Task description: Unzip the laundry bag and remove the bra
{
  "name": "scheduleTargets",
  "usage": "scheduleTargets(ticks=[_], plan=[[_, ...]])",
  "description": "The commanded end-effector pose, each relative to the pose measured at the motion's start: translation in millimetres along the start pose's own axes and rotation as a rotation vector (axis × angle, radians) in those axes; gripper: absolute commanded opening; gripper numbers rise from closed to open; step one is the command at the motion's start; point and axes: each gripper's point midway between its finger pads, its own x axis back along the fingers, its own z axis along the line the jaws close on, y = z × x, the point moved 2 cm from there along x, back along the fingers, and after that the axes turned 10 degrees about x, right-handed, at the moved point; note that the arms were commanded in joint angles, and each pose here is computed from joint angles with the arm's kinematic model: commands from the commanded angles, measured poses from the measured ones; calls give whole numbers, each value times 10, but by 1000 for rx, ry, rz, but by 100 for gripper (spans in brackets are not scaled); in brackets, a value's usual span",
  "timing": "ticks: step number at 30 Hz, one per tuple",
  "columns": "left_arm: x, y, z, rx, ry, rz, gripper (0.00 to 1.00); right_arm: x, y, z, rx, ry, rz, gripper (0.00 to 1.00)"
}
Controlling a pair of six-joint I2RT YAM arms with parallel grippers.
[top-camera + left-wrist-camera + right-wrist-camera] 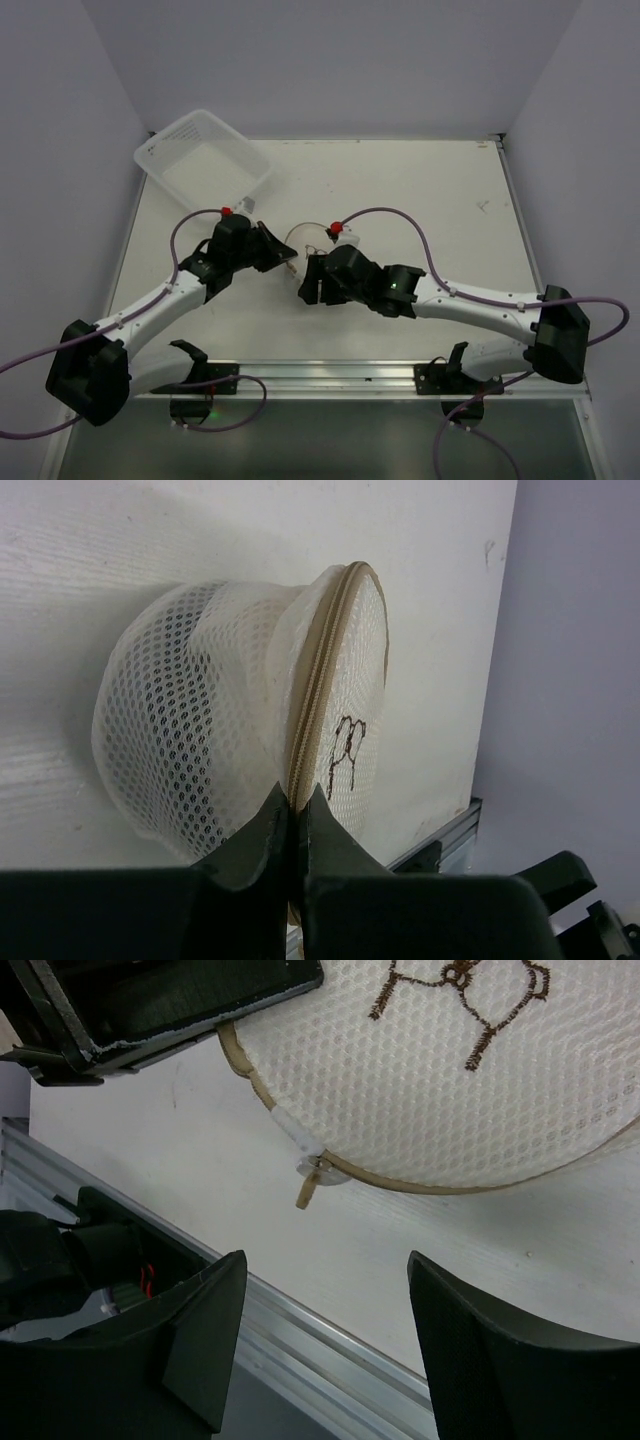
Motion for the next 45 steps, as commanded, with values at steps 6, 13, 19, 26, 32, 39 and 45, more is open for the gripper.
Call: scheduleTargets(ticks=[6,13,19,26,32,39,45], plan=[[6,84,-171,112,-43,-116,0,-119,212,94,-68,-62,-63,53],[17,63,-181,107,-47,-112,0,-213,202,59,-86,-105,-57,36],[31,50,-176,101,-48,-113,0,-262,238,94,-81,-108,-60,29],[36,66,-167,92,-43,-123,0,-261,294,137,-79,-100,-67,29],[50,70,-189,83,-48,-124,0,-295,267,107,-80,-119,-59,27],[55,59,-177,73,-43,-119,0,-320,211,-22,-80,-177,-56,11],[72,93,-137,29,-11,-130,0,-203,164,-204,-53,-202,-68,0]])
